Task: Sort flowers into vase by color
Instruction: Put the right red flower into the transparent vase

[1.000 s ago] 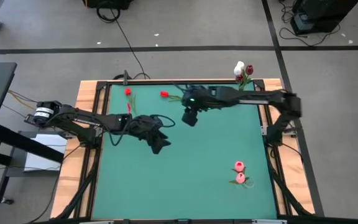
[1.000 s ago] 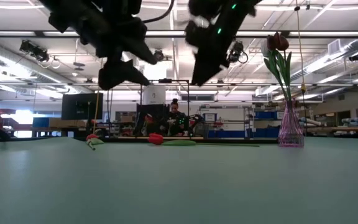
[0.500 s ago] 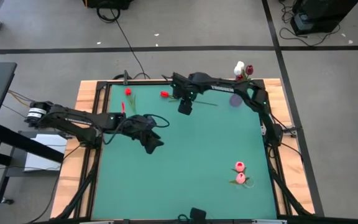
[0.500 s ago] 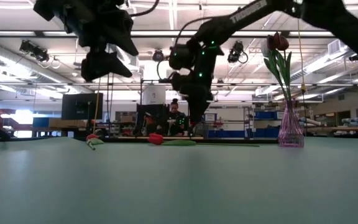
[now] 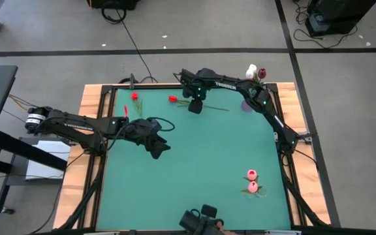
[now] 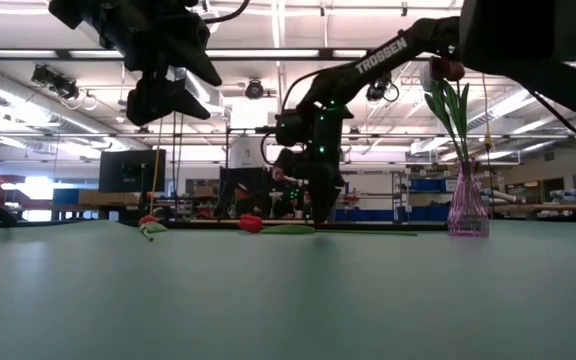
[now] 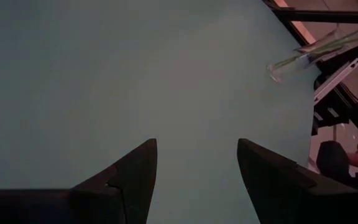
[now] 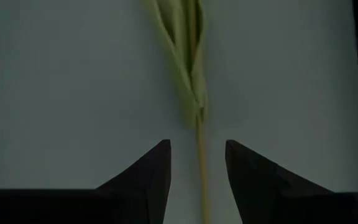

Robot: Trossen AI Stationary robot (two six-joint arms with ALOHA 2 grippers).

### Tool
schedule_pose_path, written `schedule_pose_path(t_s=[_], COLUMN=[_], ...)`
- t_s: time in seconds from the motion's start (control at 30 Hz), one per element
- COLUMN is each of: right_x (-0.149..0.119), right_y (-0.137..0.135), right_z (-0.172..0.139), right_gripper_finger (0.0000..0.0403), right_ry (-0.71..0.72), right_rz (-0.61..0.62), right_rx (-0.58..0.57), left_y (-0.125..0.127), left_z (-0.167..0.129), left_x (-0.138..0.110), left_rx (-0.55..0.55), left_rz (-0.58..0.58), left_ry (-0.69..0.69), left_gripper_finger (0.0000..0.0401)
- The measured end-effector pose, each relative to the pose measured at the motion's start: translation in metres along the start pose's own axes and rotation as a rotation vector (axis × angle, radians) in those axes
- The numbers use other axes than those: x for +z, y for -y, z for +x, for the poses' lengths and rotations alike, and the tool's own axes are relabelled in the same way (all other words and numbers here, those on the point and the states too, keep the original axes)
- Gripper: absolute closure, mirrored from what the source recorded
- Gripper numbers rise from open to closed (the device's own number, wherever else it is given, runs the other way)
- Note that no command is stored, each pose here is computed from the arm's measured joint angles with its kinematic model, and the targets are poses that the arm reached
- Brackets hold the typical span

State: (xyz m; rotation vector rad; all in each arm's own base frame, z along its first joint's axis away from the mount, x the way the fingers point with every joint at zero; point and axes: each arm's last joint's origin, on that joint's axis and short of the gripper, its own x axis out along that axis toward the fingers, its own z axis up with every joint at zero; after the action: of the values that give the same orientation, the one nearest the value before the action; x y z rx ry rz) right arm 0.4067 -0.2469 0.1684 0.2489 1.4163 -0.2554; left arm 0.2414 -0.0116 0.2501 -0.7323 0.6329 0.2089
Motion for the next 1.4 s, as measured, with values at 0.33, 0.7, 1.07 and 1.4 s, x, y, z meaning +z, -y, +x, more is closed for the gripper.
schedule_pose_path(t_s=[0.33, 0.7, 1.07, 1.4], right_x=[0.003, 0.003, -0.004, -0.014], right_y=[0.011, 0.016, 0.006, 0.002], right_z=[0.002, 0.017, 0.019, 0.028], right_gripper_finger=[0.0253, 0.0284, 0.0305, 0.0392], right_ry=[0.049, 0.049, -0.026, -0.093], right_rz=[-0.006, 0.006, -0.004, 0.005], right_rx=[-0.006, 0.073, 0.136, 0.154], left_y=[-0.001, -0.001, -0.003, -0.003], left_z=[0.0, 0.0, 0.0, 0.0], left_x=[0.001, 0.001, 0.002, 0.003], left_rx=[0.032, 0.042, 0.047, 0.047], left_rz=[-0.001, 0.0, -0.01, -0.008], left_ry=[0.03, 0.042, 0.044, 0.045], left_gripper_finger=[0.0173, 0.0173, 0.0173, 0.0173])
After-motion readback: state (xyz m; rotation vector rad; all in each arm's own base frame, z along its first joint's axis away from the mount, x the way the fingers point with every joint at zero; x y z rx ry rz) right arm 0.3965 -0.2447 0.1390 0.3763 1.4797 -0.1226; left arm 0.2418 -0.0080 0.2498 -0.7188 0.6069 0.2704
